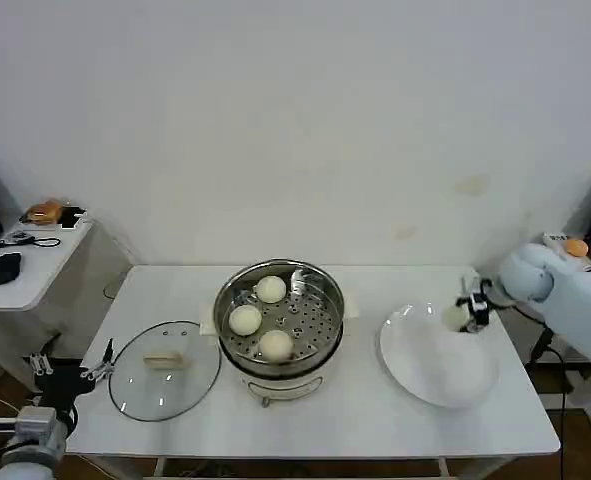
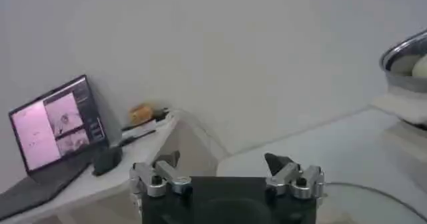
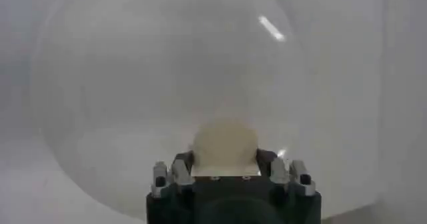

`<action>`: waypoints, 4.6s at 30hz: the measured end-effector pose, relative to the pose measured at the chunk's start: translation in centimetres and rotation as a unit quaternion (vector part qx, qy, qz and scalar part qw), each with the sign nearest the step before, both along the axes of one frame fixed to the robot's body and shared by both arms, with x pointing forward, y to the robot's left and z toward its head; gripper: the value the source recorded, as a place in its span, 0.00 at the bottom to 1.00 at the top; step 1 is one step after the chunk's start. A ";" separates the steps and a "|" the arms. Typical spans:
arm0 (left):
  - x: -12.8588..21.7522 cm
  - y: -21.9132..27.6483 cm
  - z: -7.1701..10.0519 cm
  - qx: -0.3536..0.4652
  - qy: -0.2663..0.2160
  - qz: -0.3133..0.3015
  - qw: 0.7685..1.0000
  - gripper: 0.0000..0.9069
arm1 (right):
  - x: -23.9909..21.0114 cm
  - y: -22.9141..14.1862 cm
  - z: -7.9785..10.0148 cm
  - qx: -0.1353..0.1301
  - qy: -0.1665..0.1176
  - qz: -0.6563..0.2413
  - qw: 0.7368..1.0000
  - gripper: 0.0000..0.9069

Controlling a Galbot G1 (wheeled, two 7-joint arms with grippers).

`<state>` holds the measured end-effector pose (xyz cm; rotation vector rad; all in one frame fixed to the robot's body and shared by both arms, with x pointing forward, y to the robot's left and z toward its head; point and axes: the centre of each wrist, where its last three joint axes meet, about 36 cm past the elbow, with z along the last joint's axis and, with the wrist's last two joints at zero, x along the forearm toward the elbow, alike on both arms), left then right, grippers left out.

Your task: Take steamed baozi put them in steamer then cover it.

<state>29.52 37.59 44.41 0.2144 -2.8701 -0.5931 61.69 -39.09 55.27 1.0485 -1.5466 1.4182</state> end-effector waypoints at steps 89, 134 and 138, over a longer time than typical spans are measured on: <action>0.4 -0.8 -1.5 -0.095 -0.031 -0.019 0.995 1.00 | -5.1 24.0 5.1 0.229 -0.108 0.049 0.966 1.00; -1.5 -1.5 -11.1 0.470 -0.013 -0.152 0.870 1.00 | -31.6 3.8 -17.4 0.483 -0.451 -0.355 0.661 1.00; -1.1 -1.1 -12.2 0.508 -0.003 -0.172 0.844 1.00 | -32.8 3.4 -17.5 0.477 -0.459 -0.364 0.655 1.00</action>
